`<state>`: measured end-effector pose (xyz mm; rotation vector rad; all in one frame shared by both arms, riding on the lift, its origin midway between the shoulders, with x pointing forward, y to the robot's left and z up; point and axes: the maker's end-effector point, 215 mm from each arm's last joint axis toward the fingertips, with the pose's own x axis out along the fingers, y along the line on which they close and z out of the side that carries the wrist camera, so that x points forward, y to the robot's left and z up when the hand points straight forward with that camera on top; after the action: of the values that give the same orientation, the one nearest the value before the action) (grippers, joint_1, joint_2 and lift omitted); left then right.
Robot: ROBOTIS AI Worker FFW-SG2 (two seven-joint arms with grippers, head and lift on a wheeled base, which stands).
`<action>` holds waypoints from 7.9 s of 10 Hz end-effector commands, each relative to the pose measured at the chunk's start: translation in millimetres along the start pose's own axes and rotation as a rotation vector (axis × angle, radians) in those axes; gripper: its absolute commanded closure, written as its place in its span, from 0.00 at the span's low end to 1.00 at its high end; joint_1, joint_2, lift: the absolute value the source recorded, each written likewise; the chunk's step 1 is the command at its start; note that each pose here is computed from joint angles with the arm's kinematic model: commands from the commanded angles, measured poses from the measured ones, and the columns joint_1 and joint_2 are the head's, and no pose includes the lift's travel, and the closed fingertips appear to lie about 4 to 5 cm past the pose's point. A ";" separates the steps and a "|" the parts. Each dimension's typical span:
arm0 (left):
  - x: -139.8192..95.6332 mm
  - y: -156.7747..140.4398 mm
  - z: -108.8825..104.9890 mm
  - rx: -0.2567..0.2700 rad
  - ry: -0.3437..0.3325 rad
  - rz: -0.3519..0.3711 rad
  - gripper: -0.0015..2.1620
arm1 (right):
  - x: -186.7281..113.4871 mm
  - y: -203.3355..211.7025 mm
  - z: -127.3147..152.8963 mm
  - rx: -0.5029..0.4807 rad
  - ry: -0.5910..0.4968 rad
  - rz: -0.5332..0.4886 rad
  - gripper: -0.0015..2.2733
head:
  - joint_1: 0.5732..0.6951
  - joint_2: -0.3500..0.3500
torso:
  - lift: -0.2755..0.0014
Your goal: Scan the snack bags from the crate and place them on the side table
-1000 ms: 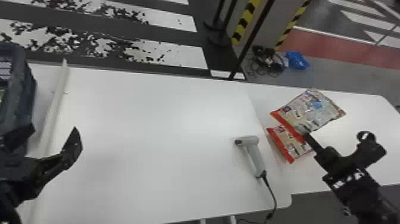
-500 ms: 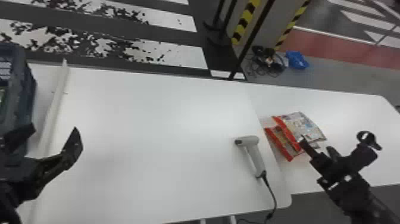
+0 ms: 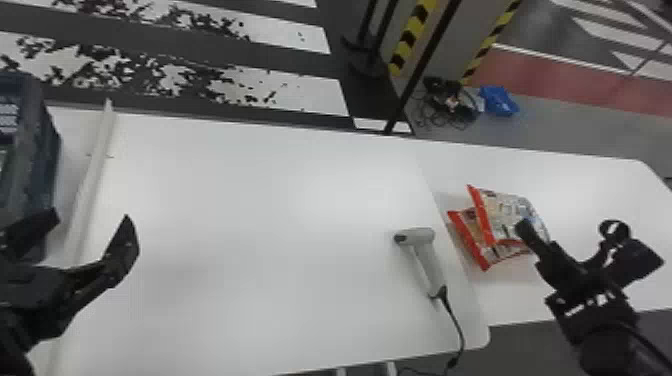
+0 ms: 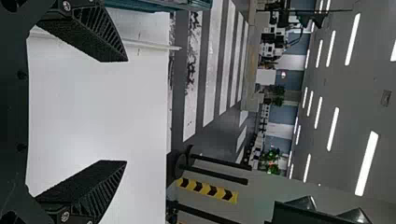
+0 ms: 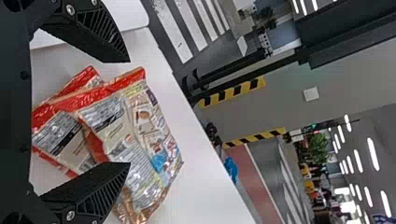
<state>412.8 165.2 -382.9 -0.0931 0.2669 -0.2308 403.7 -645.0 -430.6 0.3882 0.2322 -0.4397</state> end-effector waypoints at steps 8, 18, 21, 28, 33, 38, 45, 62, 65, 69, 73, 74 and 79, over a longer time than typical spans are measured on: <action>-0.7 -2.9 14.7 0.008 -0.053 0.007 0.04 | -154.8 314.2 -13.2 -0.320 -0.333 0.513 0.03 | 1.00 0.08 | 0.66; 1.2 -7.9 47.5 0.064 -0.133 -0.052 0.05 | -176.5 362.5 -107.5 -0.351 -0.219 0.513 0.03 | 1.00 0.31 | 0.66; -10.9 61.0 58.6 0.078 -0.019 0.009 0.05 | -176.8 358.2 -113.1 -0.354 -0.204 0.515 0.03 | 1.00 0.40 | 0.66; -8.1 198.9 112.4 0.271 0.136 0.115 0.05 | -184.5 365.3 -126.6 -0.350 -0.175 0.535 0.03 | 1.00 0.71 | 0.66; 36.8 248.8 149.1 0.338 0.178 0.060 0.06 | -187.1 365.4 -132.0 -0.350 -0.164 0.537 0.03 | 1.00 0.80 | 0.66; 89.4 267.8 135.9 0.375 0.340 -0.011 0.03 | -184.5 361.6 -133.0 -0.358 -0.159 0.538 0.03 | 1.00 0.81 | 0.66; 132.3 254.0 57.9 0.537 0.578 -0.123 0.02 | -174.9 359.2 -141.0 -0.378 -0.127 0.555 0.03 | 1.00 0.77 | 0.66; 136.1 265.0 -87.6 0.684 0.911 -0.190 0.10 | -179.3 357.9 -145.3 -0.360 -0.113 0.576 0.03 | 1.00 0.77 | 0.66; 136.1 258.7 -87.0 0.637 0.886 -0.225 0.42 | -180.6 358.3 -146.2 -0.358 -0.110 0.579 0.03 | 1.00 0.76 | 0.66; 140.1 285.2 -59.0 0.597 0.761 -0.122 0.99 | -181.1 357.6 -147.7 -0.360 -0.103 0.580 0.03 | 1.00 0.78 | 0.66; 137.1 268.7 -36.8 0.559 0.709 -0.236 0.99 | -177.9 358.5 -149.0 -0.361 -0.095 0.579 0.03 | 1.00 0.78 | 0.66; 134.6 264.0 -29.3 0.547 0.687 -0.278 0.99 | -177.5 358.7 -151.2 -0.361 -0.088 0.579 0.03 | 1.00 0.78 | 0.66; 120.4 262.4 -1.9 0.538 0.647 -0.369 0.99 | -172.5 358.4 -156.8 -0.361 -0.074 0.576 0.03 | 1.00 0.77 | 0.66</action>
<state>581.1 388.2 -449.2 0.4747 0.8262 -0.6930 392.8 -218.3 -407.7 0.0715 0.1153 0.1557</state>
